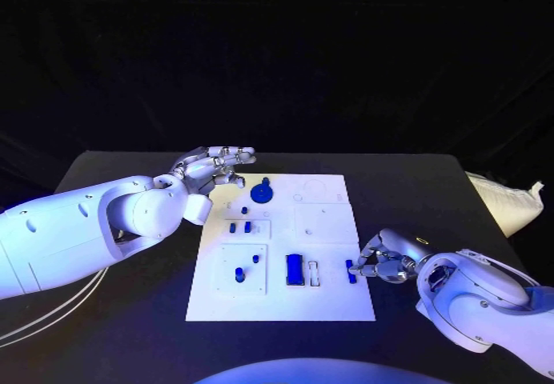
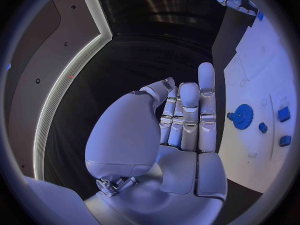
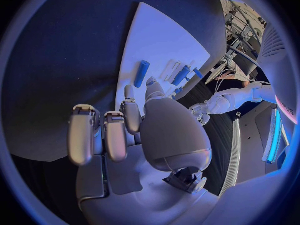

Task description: Assemble the parts on the task board

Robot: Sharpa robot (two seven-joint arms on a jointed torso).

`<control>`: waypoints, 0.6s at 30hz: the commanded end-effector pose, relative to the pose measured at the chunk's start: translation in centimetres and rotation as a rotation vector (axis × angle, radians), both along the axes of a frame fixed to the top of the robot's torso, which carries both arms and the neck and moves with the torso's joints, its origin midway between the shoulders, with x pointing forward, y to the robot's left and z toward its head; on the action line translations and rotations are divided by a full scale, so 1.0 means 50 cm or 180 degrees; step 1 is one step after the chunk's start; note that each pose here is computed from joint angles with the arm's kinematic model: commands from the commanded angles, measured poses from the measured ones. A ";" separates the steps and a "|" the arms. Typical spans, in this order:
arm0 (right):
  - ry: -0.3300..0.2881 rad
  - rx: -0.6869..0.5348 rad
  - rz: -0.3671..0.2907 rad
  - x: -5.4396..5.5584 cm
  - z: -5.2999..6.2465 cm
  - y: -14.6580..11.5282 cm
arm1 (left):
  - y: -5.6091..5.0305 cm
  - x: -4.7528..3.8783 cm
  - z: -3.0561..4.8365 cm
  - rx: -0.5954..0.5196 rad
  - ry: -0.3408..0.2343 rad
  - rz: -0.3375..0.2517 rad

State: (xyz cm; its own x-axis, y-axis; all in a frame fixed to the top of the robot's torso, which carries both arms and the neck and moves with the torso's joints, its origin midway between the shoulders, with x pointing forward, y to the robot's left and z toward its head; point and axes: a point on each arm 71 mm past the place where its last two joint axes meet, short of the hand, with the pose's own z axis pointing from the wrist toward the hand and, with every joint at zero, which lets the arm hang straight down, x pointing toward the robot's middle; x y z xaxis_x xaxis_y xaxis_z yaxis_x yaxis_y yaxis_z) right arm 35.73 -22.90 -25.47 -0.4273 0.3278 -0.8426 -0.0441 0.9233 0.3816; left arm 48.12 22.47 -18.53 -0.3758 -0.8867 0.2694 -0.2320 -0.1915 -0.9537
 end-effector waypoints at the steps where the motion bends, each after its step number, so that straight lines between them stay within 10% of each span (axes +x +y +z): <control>1: 0.0012 -0.0153 0.0093 -0.001 -0.008 0.008 | -0.005 -0.002 0.002 -0.0031 -0.0020 -0.0059; 18: -0.0166 -0.0667 0.0510 0.005 -0.032 0.043 | -0.004 -0.001 0.002 -0.0029 -0.0017 -0.0058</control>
State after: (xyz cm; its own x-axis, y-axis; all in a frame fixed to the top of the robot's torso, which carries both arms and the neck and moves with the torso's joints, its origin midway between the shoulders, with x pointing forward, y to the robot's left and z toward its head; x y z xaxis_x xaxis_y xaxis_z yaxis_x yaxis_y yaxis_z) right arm 36.16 -20.77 -26.45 -0.4096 0.2162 -0.8863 -0.1477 0.9430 0.2983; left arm 48.14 22.49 -18.56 -0.3755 -0.8869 0.2693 -0.2332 -0.1908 -0.9535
